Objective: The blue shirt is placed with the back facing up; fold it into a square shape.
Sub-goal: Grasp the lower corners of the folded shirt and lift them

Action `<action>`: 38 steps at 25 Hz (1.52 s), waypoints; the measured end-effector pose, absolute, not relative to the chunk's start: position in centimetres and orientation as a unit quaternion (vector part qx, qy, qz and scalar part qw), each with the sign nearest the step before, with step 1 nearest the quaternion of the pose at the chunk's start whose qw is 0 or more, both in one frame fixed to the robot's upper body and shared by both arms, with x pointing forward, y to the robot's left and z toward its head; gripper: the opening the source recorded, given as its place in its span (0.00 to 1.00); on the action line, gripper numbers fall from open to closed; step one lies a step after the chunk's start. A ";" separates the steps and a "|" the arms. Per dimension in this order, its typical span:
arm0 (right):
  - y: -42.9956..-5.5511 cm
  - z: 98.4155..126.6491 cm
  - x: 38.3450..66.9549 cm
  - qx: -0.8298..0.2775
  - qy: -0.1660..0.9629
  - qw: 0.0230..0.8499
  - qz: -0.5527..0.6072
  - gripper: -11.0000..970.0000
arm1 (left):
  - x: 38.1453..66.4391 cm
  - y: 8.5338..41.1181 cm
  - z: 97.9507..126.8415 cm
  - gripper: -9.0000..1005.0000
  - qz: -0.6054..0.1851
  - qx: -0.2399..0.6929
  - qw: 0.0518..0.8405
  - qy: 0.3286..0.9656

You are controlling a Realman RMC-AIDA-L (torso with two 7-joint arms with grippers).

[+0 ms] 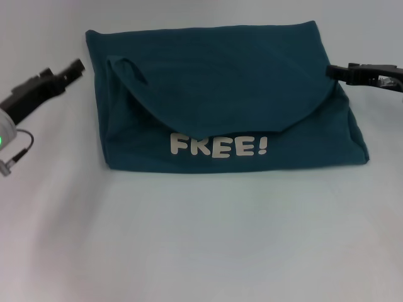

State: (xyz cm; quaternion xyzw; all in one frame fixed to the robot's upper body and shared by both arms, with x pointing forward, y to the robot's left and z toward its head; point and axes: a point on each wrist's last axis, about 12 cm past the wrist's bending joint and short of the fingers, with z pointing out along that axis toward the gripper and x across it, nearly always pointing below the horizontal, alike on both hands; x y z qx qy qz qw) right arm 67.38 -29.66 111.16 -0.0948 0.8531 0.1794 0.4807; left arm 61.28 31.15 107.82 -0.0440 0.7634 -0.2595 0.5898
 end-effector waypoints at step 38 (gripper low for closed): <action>-31.9 110.2 61.2 -0.083 0.844 0.413 0.333 0.60 | 55.8 28.0 102.2 0.79 -0.186 0.208 0.497 0.822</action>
